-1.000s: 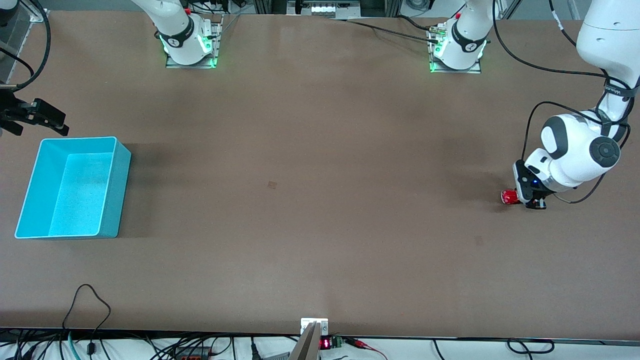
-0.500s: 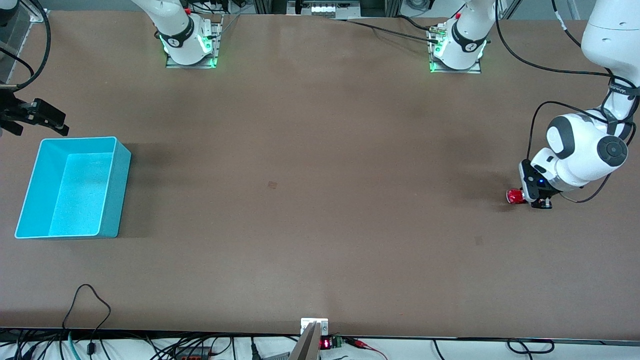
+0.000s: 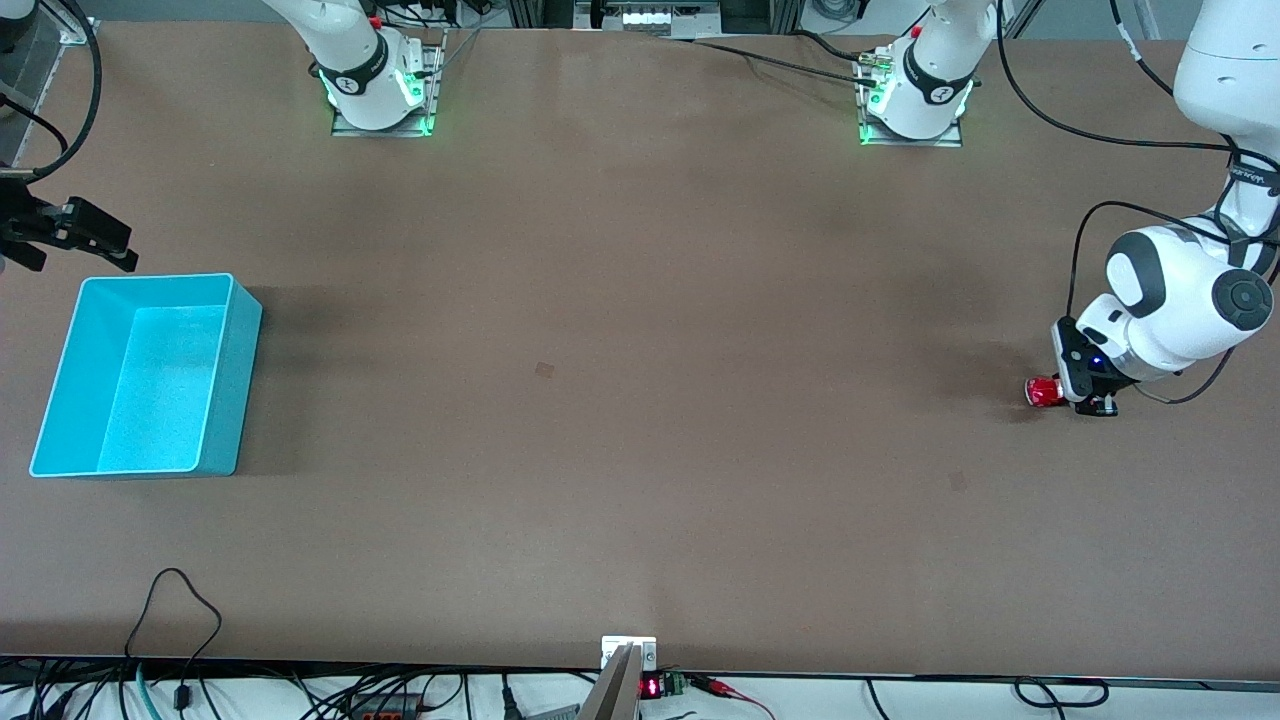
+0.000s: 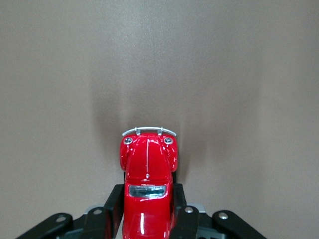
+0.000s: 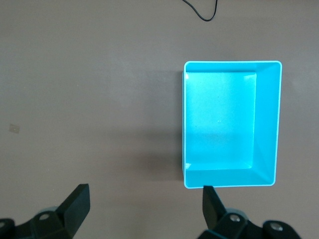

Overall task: Wind red beetle toy and store in blue box
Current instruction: 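Open the left gripper, releasing the car to roll toward the box, then raise the left gripper away while the right gripper moves toward the box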

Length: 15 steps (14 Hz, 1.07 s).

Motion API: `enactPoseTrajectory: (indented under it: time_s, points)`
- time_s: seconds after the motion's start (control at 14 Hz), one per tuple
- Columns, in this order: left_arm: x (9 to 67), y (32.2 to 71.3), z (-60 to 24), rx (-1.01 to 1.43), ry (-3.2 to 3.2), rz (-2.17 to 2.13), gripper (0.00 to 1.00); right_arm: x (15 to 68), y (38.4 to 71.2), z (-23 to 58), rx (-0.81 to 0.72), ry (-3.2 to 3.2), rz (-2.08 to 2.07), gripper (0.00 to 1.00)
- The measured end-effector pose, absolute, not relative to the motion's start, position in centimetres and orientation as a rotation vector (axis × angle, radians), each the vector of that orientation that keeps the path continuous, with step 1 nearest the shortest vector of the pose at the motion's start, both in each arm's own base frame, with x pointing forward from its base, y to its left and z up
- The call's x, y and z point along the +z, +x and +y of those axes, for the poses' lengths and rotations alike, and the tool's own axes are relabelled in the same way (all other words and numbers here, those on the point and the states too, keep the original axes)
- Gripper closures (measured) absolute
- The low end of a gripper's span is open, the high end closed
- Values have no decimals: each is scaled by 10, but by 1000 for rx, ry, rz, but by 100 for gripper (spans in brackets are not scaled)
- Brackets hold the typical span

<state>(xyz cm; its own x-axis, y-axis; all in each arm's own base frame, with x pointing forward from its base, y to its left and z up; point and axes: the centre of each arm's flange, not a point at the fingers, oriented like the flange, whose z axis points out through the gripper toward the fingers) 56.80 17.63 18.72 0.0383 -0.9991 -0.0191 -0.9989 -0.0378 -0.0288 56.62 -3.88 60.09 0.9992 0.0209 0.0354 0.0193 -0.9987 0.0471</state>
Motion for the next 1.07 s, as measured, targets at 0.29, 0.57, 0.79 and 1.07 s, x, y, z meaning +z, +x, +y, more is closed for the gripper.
enactPoseTrajectory:
  time_s: [0.29, 0.57, 0.79, 1.07]
  points:
    - [186, 568, 182, -4, -2251, 2152, 15, 601, 566, -39, 56, 3094, 31, 0]
    - [235, 586, 190, 81, -2309, 2184, 0, 601, 566, -39, 56, 3094, 31, 0]
    - [280, 589, 193, 176, -2437, 2136, 0, 601, 566, -39, 56, 3094, 31, 0]
    - [335, 582, 192, 277, -2629, 1955, 0, 601, 566, -39, 55, 3094, 31, 0]
